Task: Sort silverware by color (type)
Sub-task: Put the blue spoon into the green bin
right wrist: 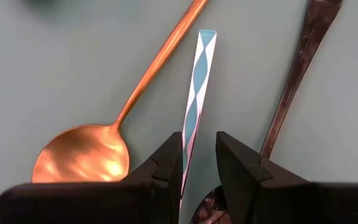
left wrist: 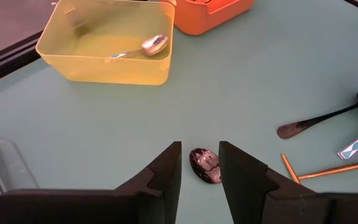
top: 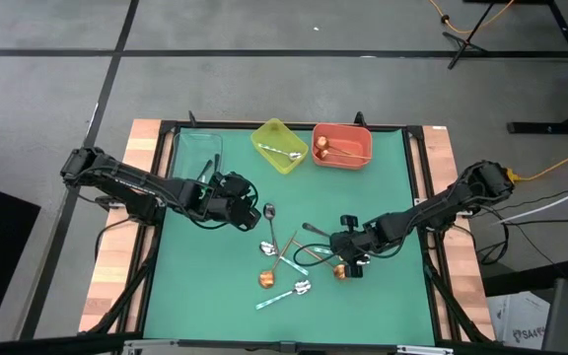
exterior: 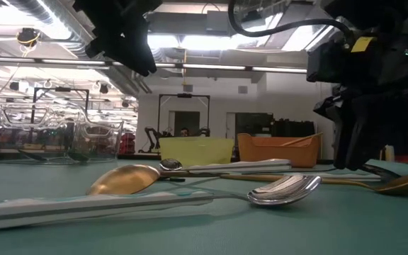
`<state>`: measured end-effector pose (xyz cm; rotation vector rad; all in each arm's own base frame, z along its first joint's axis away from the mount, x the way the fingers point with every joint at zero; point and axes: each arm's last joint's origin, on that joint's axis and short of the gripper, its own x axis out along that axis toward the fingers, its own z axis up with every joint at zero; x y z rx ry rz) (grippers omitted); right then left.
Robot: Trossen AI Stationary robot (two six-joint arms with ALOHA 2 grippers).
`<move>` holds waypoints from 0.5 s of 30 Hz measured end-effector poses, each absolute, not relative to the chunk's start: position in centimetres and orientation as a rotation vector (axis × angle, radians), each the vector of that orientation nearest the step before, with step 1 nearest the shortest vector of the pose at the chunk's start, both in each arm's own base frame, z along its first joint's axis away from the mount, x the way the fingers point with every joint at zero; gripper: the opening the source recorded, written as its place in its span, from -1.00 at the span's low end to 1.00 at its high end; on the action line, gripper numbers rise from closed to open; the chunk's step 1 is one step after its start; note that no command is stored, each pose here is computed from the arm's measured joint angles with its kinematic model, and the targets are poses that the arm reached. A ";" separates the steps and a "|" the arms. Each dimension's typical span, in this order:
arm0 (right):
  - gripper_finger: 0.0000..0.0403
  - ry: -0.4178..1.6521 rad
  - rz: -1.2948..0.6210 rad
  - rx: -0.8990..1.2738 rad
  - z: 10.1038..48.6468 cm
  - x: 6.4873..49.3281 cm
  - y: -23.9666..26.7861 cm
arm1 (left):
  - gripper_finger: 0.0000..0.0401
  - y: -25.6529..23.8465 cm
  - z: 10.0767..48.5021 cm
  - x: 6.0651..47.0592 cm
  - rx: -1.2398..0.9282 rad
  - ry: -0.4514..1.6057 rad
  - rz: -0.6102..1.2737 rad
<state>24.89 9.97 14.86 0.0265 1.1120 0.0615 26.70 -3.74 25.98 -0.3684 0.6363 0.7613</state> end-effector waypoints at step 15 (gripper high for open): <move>-0.56 1.120 0.083 0.040 14.9 24.9 10.0 | -0.50 -3.7 26.0 26.7 -0.369 0.636 0.761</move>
